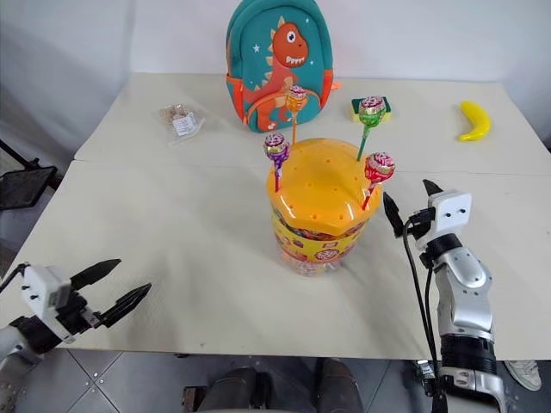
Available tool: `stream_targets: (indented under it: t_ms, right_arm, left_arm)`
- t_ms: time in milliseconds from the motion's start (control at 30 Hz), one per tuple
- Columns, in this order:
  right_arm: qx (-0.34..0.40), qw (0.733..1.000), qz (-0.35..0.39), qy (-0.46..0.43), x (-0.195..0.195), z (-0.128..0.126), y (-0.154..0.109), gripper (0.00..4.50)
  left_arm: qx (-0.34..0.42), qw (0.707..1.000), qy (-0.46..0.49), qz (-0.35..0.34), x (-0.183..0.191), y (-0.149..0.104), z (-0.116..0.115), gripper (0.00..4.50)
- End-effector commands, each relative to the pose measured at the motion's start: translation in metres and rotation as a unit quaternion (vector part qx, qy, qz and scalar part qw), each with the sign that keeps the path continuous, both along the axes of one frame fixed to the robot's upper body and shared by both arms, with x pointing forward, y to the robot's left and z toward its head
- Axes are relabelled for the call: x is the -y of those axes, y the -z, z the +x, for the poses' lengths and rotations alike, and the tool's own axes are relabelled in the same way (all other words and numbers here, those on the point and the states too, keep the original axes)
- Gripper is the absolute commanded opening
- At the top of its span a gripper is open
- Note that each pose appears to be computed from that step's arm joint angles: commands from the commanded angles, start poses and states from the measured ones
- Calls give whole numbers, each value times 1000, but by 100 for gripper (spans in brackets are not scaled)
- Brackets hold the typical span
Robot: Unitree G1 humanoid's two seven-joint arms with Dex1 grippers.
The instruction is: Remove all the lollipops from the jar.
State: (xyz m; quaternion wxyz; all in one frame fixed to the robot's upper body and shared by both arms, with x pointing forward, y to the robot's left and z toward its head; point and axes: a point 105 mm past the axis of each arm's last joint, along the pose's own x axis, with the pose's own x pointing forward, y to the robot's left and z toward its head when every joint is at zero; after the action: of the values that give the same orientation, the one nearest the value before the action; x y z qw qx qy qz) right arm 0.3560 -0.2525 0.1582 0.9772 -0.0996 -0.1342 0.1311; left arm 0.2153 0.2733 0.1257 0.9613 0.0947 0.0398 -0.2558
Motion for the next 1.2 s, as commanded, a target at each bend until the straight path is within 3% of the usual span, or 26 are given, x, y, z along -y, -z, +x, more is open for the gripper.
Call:
stream_targets:
  t_ms: [33, 167, 300, 433, 533, 633, 767, 900, 1200]
  right_arm:
    - [18, 999, -5, -26, 1, -4, -11, 446]
    - [26, 996, 12, -89, 5, -20, -20, 446]
    - [78, 980, 38, -180, 25, -74, -58, 446]
    - [77, 969, 50, -231, 33, -127, -84, 446]
    - [60, 956, 44, -282, 16, -155, -89, 446]
    - [57, 943, 22, -328, -2, -175, -90, 446]
    - [67, 932, 1, -357, -9, -182, -90, 446]
    - [93, 926, -4, -365, -15, -184, -95, 446]
    - [115, 945, 19, -306, -1, -181, -93, 446]
  left_arm:
    - [32, 999, 17, 20, 5, -14, 3, 450]
    - [48, 996, 75, -33, 22, -30, 11, 450]
    - [87, 980, 159, -87, 27, -67, 19, 450]
    - [61, 974, 198, -96, 10, -87, 22, 450]
    - [30, 975, 195, -101, -9, -88, 25, 450]
    - [-16, 973, 197, -119, -27, -75, 27, 450]
    - [-26, 949, 280, -140, 1, -80, 31, 450]
    - [-2, 909, 394, -135, 53, -103, 36, 450]
    - [123, 845, 508, -117, 143, -154, 54, 450]
